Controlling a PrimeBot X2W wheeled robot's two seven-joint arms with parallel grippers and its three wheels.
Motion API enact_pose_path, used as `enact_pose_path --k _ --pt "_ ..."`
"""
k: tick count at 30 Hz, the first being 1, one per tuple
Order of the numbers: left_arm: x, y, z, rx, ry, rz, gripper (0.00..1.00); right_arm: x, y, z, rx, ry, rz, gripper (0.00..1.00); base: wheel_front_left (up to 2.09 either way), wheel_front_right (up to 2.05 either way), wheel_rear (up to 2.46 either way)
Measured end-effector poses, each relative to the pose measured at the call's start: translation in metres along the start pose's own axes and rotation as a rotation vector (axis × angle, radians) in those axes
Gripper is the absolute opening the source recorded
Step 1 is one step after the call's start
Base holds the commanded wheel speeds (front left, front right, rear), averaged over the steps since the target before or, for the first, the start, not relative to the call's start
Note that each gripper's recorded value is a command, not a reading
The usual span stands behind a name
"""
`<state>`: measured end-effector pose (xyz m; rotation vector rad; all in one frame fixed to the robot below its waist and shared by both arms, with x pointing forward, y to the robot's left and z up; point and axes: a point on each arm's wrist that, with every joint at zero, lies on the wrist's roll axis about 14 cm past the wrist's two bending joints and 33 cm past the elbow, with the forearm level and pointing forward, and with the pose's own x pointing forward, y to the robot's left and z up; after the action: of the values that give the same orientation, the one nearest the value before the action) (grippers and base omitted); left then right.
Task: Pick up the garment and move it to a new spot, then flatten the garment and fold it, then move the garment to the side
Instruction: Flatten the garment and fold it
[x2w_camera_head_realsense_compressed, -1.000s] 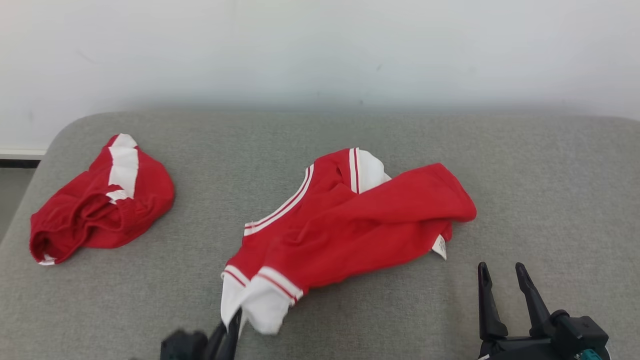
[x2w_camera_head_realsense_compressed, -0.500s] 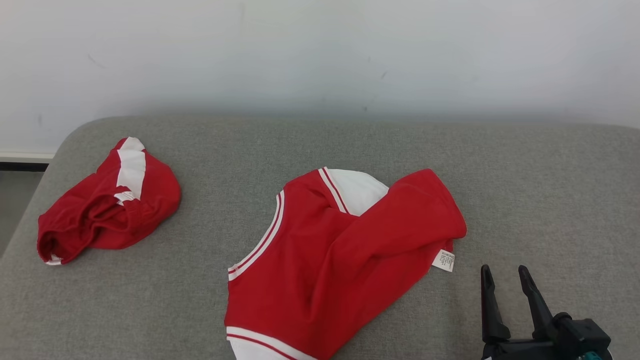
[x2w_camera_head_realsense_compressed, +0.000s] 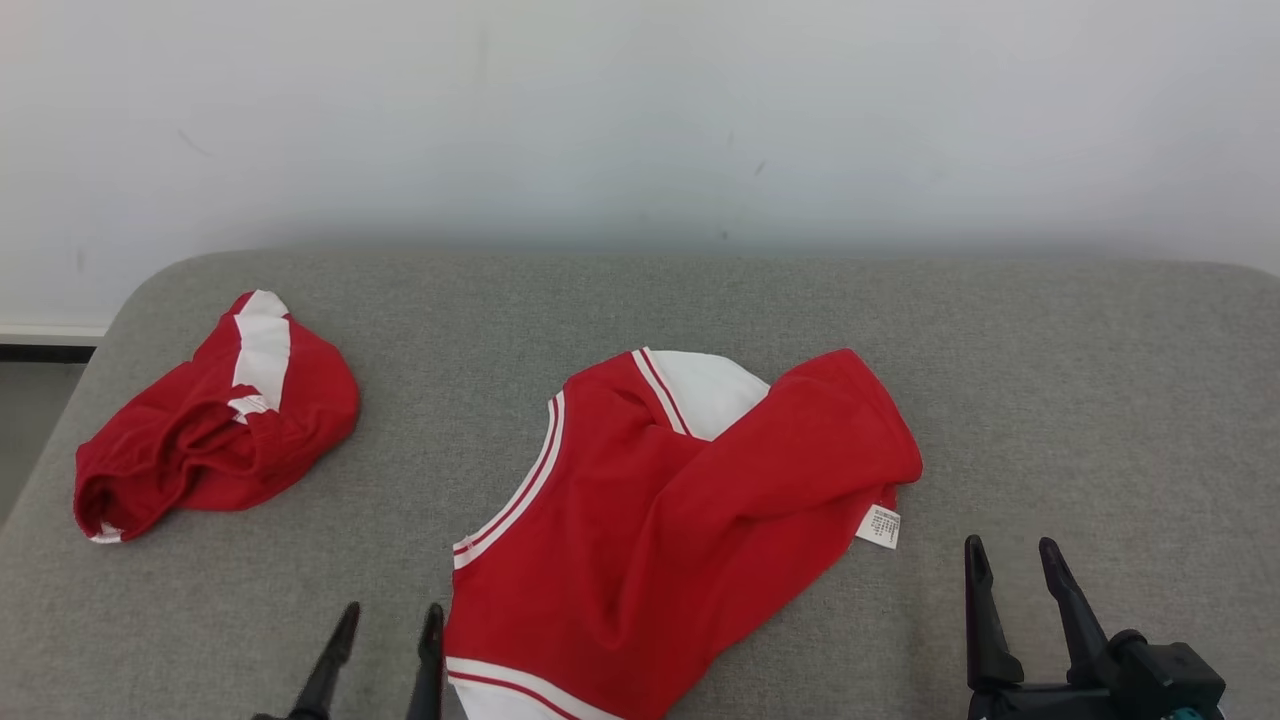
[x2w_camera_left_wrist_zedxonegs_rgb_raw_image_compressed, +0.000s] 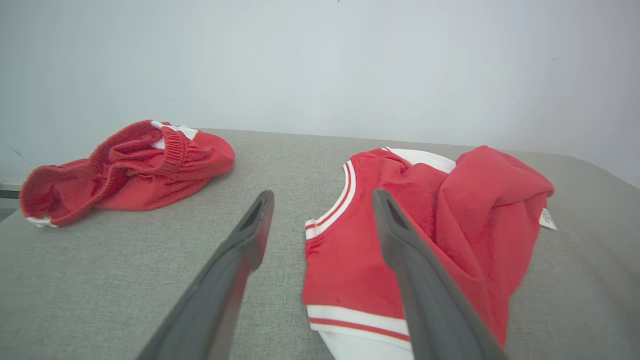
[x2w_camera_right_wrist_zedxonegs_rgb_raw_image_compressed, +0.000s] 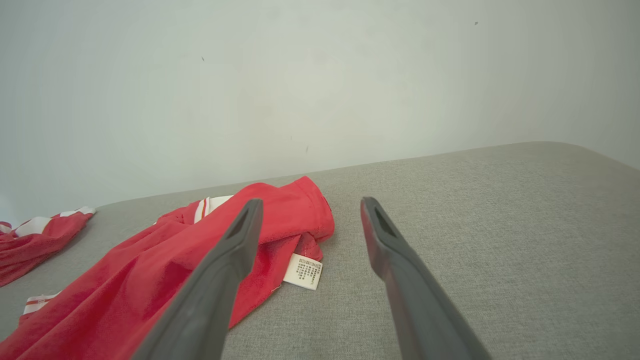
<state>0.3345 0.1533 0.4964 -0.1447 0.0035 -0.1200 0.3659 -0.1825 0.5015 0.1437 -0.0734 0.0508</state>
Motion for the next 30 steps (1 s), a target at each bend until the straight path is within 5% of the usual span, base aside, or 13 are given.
enact_pose_path --k 9,18,30 --pt "-0.004 0.049 0.043 0.084 -0.14 0.165 1.0 -0.006 -0.011 0.004 -0.008 -0.009 -0.033 1.0 0.0 0.0 0.0" --pt "-0.014 0.066 0.024 0.065 -0.088 0.244 1.0 -0.007 -0.016 0.003 -0.017 -0.007 -0.048 1.0 0.0 0.0 0.0" --pt "0.079 0.029 0.08 0.178 -0.236 -0.072 1.0 0.006 -0.024 -0.003 -0.02 0.009 -0.07 1.0 0.0 0.0 0.0"
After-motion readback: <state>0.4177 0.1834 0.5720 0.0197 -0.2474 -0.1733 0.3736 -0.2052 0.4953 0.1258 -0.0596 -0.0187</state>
